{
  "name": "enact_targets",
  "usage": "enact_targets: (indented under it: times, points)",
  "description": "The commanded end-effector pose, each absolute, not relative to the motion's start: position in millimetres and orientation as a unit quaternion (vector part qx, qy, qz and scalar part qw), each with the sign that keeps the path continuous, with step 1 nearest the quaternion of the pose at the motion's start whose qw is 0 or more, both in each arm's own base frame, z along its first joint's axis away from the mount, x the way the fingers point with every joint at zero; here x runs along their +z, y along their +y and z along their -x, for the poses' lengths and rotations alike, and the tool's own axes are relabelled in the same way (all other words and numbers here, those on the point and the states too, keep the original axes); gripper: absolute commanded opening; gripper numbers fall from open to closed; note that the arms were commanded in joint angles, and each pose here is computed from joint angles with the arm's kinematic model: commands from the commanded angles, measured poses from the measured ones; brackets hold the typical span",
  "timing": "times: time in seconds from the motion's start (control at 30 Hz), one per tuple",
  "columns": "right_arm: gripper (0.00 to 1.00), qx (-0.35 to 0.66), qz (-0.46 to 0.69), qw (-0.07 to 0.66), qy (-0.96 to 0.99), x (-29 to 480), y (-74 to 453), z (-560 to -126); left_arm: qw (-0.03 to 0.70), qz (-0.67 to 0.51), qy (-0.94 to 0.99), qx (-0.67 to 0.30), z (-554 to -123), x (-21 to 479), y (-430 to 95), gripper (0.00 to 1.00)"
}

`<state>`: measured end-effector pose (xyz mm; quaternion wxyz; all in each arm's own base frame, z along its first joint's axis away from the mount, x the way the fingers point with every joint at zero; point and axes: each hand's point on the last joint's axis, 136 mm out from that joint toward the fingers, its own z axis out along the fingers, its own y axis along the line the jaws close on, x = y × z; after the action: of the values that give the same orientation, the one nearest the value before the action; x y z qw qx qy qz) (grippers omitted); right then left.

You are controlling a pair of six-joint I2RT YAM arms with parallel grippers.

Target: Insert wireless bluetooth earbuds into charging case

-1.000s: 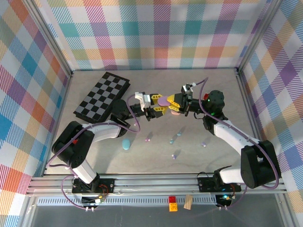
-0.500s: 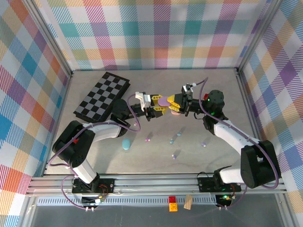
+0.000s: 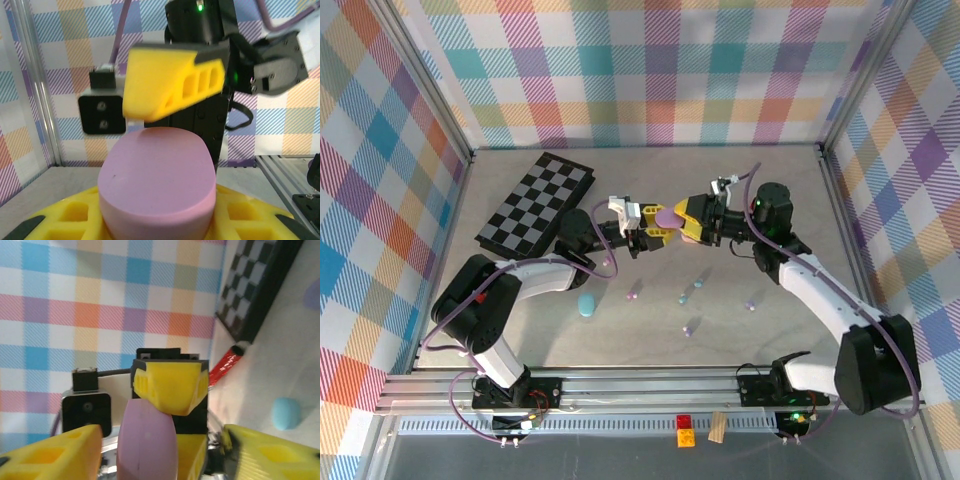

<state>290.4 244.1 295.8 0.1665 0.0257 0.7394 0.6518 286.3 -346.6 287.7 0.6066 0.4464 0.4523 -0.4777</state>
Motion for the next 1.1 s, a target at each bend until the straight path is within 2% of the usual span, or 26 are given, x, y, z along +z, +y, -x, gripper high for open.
enact_targets:
  times: [0.0,0.1,0.3,0.43,0.53,0.67,1.07]
  points:
    - [0.71,0.569,0.029,0.253,0.782,297.8,231.2,-290.4,0.615,-0.469,0.422,-0.472,-271.0,304.1,-342.4,0.33]
    - [0.78,0.509,0.088,0.306,0.8,306.6,224.2,-289.9,0.604,-0.47,0.432,-0.477,-267.7,298.4,-340.8,0.33]
    - [0.8,0.399,0.255,0.387,0.791,329.1,218.7,-270.4,0.579,-0.477,0.458,-0.477,-259.0,288.3,-334.4,0.33]
    - [0.83,0.359,0.391,0.436,0.727,339.3,234.9,-245.4,0.562,-0.483,0.471,-0.479,-252.3,284.3,-331.7,0.33]
    - [0.83,0.337,0.462,0.446,0.689,338.4,248.4,-231.1,0.556,-0.485,0.471,-0.484,-248.3,285.9,-330.8,0.34]
    - [0.84,0.293,0.49,0.456,0.682,329.8,256.3,-237.3,0.55,-0.49,0.466,-0.489,-243.5,289.7,-330.5,0.34]
    - [0.84,0.263,0.492,0.459,0.691,322.1,259.0,-251.6,0.548,-0.498,0.459,-0.491,-239.3,298.6,-329.7,0.34]
